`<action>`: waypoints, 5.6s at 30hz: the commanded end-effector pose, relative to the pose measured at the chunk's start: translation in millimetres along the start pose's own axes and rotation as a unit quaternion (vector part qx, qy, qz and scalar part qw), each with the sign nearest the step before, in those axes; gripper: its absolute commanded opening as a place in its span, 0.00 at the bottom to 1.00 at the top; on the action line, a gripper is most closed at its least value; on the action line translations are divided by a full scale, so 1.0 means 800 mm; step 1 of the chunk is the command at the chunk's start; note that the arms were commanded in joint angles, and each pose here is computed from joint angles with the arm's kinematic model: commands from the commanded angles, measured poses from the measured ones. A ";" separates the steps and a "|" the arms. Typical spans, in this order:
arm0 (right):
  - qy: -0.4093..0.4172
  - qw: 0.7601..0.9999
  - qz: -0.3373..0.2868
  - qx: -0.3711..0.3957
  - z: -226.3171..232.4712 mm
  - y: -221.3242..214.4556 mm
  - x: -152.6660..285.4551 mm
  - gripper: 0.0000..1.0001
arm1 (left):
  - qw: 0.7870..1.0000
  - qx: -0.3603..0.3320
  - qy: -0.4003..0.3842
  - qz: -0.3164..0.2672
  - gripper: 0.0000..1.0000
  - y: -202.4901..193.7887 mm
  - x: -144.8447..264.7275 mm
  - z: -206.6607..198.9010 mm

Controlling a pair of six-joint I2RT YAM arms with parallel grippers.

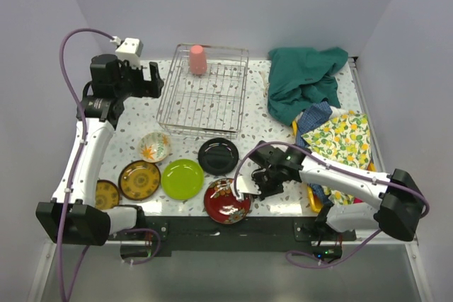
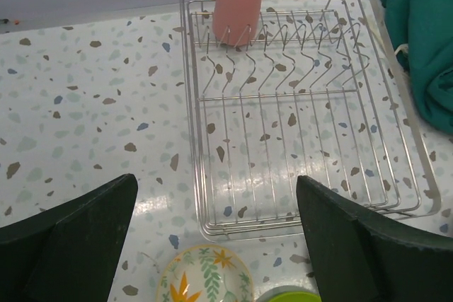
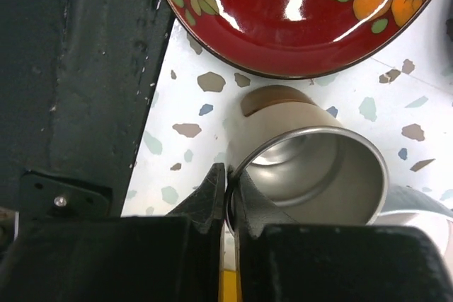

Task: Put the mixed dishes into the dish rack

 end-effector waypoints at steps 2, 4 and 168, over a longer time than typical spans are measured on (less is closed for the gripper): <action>0.002 0.999 -0.013 0.037 0.000 0.034 0.072 0.00 | 0.992 0.117 -0.056 0.003 1.00 -0.003 -0.005 -0.027; -0.023 0.997 -0.037 0.058 -0.011 0.061 0.112 0.00 | 0.982 0.168 -0.083 0.013 1.00 -0.007 -0.010 -0.040; -0.444 0.870 0.027 -0.210 -0.193 0.025 0.132 0.98 | 0.941 -0.059 -0.060 -0.329 0.00 0.090 -0.421 -0.156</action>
Point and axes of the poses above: each gripper's point midway between its finger pads, its own x axis back along the fingers, its own z axis along the line the jaws close on, y = z × x, the point moved 3 cm from there along x, back along the fingers, and after that the axes turned 3 degrees about -x, right-handed, at the moved point
